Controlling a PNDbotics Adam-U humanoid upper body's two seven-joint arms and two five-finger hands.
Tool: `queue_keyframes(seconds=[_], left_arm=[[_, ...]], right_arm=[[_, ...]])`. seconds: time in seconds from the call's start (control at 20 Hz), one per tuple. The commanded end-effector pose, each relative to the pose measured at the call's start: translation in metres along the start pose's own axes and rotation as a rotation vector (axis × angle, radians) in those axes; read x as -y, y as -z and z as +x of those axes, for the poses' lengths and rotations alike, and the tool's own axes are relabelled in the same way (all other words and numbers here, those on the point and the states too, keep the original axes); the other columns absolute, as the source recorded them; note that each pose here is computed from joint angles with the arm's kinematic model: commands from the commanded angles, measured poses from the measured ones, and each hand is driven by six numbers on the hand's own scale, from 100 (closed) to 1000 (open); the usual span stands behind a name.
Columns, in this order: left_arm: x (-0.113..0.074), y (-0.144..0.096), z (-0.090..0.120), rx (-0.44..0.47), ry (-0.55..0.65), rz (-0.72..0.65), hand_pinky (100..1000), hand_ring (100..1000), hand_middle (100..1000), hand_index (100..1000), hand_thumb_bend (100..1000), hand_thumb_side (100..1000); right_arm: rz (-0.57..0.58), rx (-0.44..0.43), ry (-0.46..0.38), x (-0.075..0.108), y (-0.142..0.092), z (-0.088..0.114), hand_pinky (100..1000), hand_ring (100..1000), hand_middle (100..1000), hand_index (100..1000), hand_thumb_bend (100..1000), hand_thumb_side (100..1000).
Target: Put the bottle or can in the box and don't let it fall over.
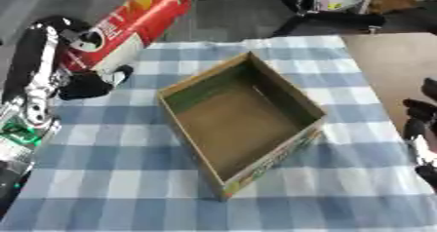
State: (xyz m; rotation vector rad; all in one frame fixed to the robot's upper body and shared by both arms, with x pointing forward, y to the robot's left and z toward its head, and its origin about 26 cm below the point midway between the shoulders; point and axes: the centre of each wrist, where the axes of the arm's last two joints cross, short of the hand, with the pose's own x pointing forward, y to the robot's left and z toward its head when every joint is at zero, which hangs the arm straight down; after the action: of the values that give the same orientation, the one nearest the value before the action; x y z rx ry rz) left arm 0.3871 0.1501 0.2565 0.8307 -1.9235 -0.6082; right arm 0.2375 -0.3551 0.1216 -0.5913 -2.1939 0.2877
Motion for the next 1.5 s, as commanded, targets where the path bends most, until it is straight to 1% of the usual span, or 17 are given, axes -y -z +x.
queue_keyframes(seconds=[0.05, 0.5, 0.8, 1.05, 1.35, 1.45, 1.5], left_arm=[[-0.002, 0.003, 0.015, 0.046, -0.007, 0.017, 364, 403, 701, 598, 522, 100], [0.046, 0.008, 0.027, 0.055, 0.007, -0.049, 366, 406, 701, 602, 516, 100], [0.07, 0.014, 0.039, 0.076, 0.011, -0.071, 367, 408, 700, 602, 513, 100], [0.081, 0.014, 0.047, 0.099, 0.021, -0.098, 373, 415, 704, 607, 511, 100], [0.086, 0.016, 0.049, 0.101, 0.024, -0.112, 383, 425, 721, 624, 525, 100], [0.087, 0.017, 0.049, 0.097, 0.023, -0.11, 410, 446, 736, 636, 565, 100], [0.087, 0.017, 0.049, 0.095, 0.023, -0.109, 428, 459, 744, 647, 601, 100]], right_arm=[[0.001, 0.024, -0.012, 0.006, 0.004, 0.005, 860, 853, 1000, 927, 100, 481], [0.006, 0.017, 0.008, 0.003, 0.006, 0.006, 860, 854, 1000, 928, 100, 485], [0.016, 0.028, 0.023, 0.001, 0.01, 0.007, 860, 854, 1000, 928, 100, 485], [0.019, 0.035, 0.031, 0.001, 0.013, 0.008, 860, 854, 1000, 928, 100, 486], [0.024, 0.057, 0.043, 0.001, 0.018, 0.01, 859, 853, 1000, 928, 100, 490], [0.024, 0.06, 0.047, 0.001, 0.02, 0.011, 859, 854, 1000, 928, 100, 491], [0.024, 0.06, 0.048, 0.001, 0.02, 0.011, 859, 853, 1000, 928, 100, 491]])
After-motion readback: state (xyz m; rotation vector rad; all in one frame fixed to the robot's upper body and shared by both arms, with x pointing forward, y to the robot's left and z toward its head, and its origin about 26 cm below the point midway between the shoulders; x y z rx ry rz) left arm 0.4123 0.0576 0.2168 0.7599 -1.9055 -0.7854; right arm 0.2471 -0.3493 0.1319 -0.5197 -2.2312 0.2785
